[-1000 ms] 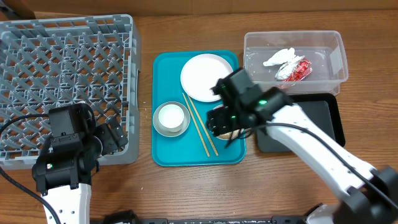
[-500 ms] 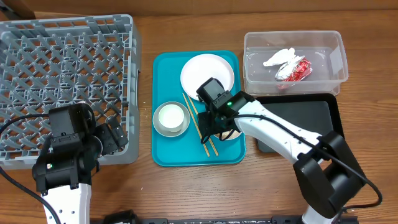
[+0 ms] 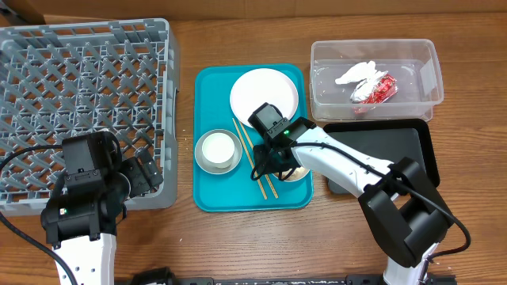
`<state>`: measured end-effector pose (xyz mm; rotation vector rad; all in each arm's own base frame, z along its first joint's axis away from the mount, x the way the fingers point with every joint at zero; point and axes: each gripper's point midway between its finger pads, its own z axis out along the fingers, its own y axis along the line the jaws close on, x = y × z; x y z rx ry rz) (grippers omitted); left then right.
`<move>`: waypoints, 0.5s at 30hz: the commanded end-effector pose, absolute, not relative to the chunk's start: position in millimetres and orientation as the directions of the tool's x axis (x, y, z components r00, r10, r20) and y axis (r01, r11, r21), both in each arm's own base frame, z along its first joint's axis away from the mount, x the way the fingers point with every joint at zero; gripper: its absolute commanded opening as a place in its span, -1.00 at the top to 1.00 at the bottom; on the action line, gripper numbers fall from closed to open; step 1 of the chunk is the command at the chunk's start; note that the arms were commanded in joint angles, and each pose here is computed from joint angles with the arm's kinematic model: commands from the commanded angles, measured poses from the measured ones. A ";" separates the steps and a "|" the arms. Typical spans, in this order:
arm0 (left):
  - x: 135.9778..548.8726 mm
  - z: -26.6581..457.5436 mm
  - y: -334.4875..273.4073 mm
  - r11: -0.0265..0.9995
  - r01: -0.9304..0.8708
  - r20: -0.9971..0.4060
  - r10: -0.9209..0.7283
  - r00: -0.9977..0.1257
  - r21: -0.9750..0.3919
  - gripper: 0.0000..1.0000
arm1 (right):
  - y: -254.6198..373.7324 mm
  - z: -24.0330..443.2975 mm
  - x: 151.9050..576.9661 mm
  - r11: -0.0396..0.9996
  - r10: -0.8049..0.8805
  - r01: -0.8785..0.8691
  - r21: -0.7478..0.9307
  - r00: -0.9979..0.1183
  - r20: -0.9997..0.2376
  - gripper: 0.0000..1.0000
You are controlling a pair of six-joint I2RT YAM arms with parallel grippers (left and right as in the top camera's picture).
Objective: Sort waste into correct bins and load items into the dishwasher
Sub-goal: 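Grasp the small bowl with rice scraps using the right gripper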
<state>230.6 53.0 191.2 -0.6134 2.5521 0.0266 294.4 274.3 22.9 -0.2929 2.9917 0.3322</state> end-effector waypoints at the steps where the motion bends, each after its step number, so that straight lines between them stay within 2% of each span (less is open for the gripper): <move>1: 233.9 199.2 52.7 0.892 -0.436 -0.500 -0.434 -0.750 -0.119 -0.99 | 273.7 25.9 291.2 0.961 -0.170 -0.193 0.198 -0.977 -0.126 0.78; 4: 233.7 199.2 52.7 0.892 -0.436 -0.500 -0.433 -0.750 -0.119 -1.00 | 274.2 39.7 294.9 0.961 -0.166 -0.194 0.198 -0.975 -0.150 0.92; 15: 234.1 199.1 52.8 0.892 -0.437 -0.500 -0.434 -0.749 -0.119 -1.00 | 245.6 138.4 312.1 0.969 -0.095 -0.167 0.181 -0.932 -0.350 0.92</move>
